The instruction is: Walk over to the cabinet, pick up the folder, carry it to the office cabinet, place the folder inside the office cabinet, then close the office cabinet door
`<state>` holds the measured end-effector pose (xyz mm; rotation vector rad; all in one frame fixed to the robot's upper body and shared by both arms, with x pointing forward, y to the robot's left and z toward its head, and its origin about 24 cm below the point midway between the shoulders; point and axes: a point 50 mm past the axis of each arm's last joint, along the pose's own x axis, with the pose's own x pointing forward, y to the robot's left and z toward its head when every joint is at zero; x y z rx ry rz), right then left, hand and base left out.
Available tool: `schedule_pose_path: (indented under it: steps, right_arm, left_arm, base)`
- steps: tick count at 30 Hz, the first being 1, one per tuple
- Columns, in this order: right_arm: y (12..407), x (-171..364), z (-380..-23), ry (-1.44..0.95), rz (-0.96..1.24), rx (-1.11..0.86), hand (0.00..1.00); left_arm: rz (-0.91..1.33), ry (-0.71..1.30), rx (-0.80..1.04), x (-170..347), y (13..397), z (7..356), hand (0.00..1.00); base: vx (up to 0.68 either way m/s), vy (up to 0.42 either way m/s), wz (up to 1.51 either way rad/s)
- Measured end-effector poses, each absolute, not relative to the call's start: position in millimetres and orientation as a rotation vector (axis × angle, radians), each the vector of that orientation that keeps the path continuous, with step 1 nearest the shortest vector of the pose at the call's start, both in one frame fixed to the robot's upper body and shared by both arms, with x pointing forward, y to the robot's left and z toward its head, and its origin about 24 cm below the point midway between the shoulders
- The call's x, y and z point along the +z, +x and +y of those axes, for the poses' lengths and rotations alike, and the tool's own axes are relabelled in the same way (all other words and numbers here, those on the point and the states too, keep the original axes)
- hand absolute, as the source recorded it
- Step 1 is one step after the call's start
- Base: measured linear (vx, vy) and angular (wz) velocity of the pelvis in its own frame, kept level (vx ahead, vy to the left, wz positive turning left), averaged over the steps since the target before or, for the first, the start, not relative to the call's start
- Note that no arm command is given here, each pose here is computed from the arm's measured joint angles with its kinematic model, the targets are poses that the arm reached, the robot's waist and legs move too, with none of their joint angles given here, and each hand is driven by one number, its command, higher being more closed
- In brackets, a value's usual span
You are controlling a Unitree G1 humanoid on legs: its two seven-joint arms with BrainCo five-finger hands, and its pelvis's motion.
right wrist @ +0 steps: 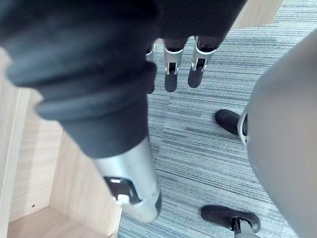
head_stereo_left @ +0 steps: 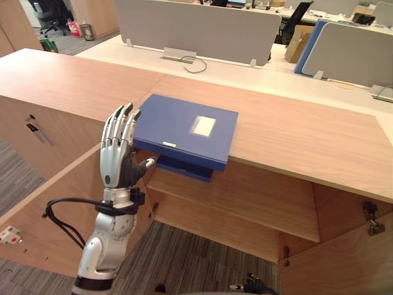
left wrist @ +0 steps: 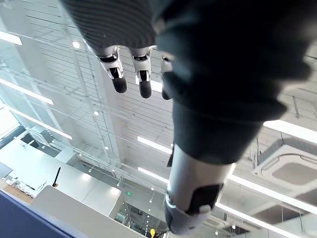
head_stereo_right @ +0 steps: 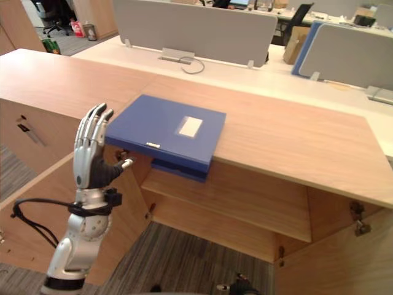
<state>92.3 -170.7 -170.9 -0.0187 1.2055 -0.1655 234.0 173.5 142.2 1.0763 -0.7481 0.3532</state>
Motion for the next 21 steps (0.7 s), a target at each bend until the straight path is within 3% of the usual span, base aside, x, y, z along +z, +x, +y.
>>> schedule_pose_path:
  steps: [9, 21]
  right_arm:
    - [95.5, -169.1, -174.8, -0.048, 1.182, -0.136, 0.0]
    - [100.3, -166.7, -185.3, -0.098, 1.164, -0.126, 0.0]
  left_arm:
    - [-0.652, 1.386, 0.296, 126.0, 258.6, 203.1, 0.0]
    - [-0.579, 1.498, 0.188, 110.6, 278.1, 206.5, 0.0]
  base:
    - [-0.02, 0.042, -0.15]
    - [0.01, 0.041, -0.07]
